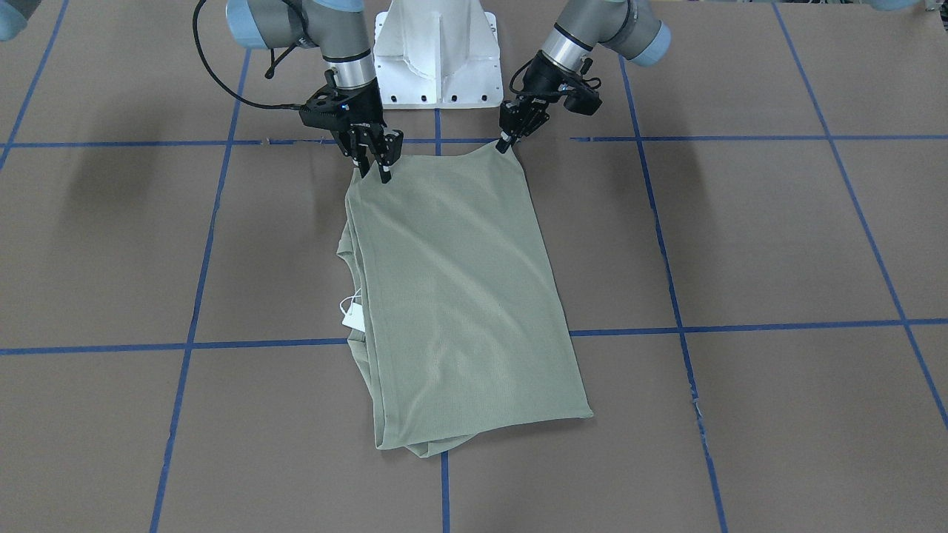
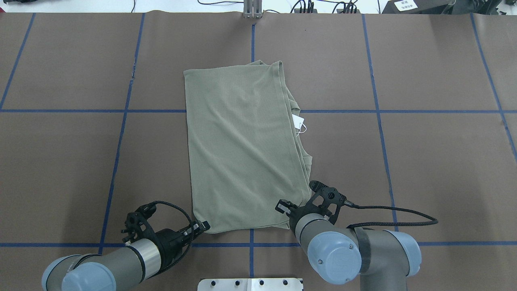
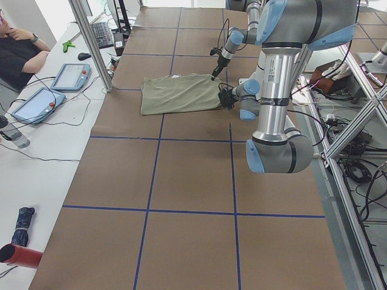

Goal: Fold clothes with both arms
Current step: 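Grasp the near edge with both grippers and lift it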

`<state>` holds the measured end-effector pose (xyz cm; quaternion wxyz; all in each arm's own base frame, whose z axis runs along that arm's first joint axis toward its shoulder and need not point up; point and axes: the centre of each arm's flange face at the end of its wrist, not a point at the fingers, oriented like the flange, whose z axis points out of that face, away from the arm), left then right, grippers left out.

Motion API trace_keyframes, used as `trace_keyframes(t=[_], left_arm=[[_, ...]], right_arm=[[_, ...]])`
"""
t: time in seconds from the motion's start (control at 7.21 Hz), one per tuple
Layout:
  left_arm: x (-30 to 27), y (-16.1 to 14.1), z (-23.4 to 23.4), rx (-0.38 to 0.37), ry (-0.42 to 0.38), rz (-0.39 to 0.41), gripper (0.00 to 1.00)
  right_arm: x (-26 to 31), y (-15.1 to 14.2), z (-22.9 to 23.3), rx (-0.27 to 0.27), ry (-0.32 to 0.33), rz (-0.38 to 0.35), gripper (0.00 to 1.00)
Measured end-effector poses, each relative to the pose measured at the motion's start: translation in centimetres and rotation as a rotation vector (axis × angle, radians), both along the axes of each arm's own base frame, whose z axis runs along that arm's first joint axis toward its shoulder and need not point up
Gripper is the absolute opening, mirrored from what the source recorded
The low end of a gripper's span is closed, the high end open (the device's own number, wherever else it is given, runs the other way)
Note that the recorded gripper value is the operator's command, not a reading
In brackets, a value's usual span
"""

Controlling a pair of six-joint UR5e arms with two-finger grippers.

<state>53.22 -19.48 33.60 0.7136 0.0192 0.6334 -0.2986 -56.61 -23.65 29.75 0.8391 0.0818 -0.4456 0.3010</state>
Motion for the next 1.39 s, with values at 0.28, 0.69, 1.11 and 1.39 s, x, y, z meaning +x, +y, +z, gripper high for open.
trace_keyframes(t=[0.28,0.69,1.11,1.39], left_arm=[[-0.1,-0.1,-0.1,0.001,0.002,-0.001,0.0],[-3.9,-0.2,-2.8,0.069,0.029,0.024,0.0],[-15.3,1.3,-11.3,0.091,0.071,0.115,0.0],[-17.1,1.9,-13.3,0.084,0.05,0.171,0.0]], right_arm=[[0.2,0.0,-0.4,-0.007,-0.013,0.008,0.0],[4.4,0.3,-5.0,-0.01,-0.049,0.015,0.0],[13.7,4.4,-12.1,-0.058,-0.057,-0.021,0.0],[14.4,4.9,-13.7,-0.063,-0.041,-0.029,0.0]])
